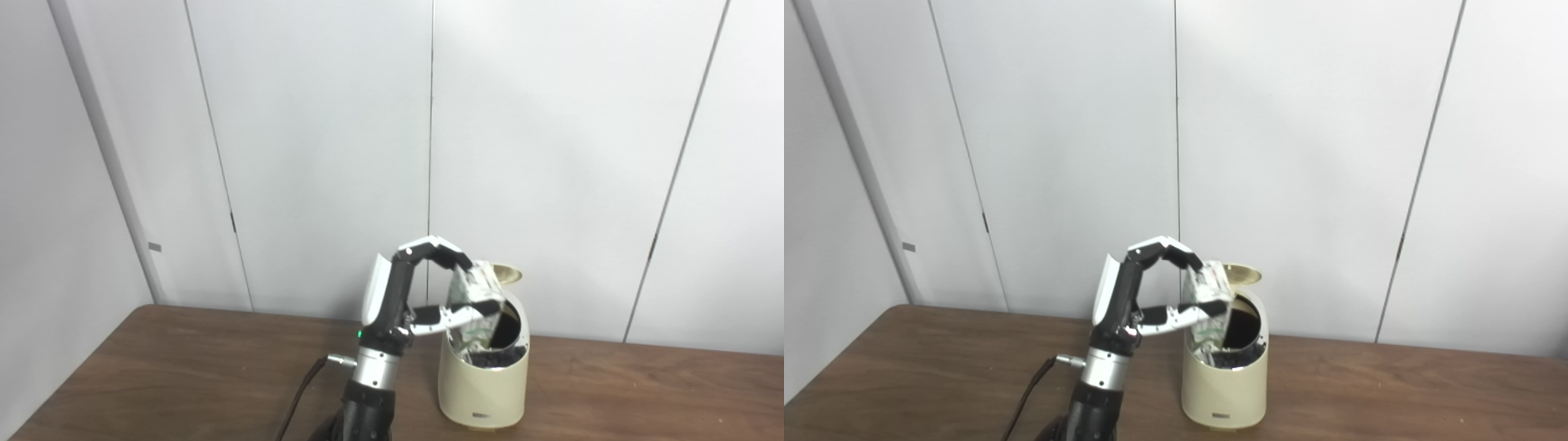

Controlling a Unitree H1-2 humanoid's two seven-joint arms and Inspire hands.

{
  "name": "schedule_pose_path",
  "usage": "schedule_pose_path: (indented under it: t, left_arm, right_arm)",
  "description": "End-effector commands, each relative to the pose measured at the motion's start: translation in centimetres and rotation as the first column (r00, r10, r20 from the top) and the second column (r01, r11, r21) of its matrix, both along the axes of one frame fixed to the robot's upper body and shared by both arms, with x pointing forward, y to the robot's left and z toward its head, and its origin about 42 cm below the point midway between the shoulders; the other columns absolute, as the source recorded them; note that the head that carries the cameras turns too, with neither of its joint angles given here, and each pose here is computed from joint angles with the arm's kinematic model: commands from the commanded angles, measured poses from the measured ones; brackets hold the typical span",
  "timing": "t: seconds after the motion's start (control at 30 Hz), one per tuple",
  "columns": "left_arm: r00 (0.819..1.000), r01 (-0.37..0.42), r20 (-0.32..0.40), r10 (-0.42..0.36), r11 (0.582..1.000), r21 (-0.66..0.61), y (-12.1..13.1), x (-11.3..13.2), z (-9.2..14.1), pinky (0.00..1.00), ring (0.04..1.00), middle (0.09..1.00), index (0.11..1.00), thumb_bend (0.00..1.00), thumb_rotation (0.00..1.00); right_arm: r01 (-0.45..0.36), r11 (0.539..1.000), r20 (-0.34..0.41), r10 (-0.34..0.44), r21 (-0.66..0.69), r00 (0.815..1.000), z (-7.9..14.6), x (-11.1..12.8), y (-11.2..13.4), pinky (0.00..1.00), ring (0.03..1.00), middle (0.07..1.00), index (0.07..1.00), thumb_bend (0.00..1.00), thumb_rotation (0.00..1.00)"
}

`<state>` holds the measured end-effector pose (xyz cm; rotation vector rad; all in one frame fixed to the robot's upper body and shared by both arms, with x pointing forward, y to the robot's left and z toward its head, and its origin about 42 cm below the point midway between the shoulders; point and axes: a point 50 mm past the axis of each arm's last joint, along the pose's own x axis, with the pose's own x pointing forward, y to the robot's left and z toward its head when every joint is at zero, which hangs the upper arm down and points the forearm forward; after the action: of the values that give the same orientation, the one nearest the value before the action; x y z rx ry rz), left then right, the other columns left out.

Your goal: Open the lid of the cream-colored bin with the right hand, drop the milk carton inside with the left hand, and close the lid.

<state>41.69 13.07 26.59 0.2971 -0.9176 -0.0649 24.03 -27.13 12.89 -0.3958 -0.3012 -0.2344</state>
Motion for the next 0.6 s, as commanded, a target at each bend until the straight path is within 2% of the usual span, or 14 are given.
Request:
schedule_pose_path:
  t: [0.0, 0.27, 0.57]
  left_arm:
    - [0.991, 0.065, 0.116, -0.063, 0.998, -0.008, -0.7, -0.1, 3.2, 0.56, 0.476, 0.494, 0.459, 0.5, 0.0]
    - [0.985, 0.098, 0.134, -0.106, 0.993, 0.069, -1.6, -0.6, 2.8, 0.55, 0.497, 0.505, 0.428, 0.5, 0.0]
    - [0.978, 0.078, 0.181, -0.104, 0.986, 0.145, -2.7, -0.4, 2.2, 0.54, 0.483, 0.493, 0.435, 0.5, 0.0]
  right_arm:
    - [-0.015, 1.0, -0.025, 0.015, 0.027, 1.0, -1.2, -0.5, 1.0, 0.57, 0.697, 0.721, 0.707, 0.11, 0.29]
    - [-0.008, 1.0, -0.029, 0.009, 0.021, 1.0, -1.1, -0.8, 1.1, 0.57, 0.7, 0.723, 0.707, 0.12, 0.32]
    - [-0.004, 1.0, -0.018, 0.004, 0.023, 1.0, -0.9, -1.7, 1.3, 0.58, 0.692, 0.711, 0.695, 0.14, 0.27]
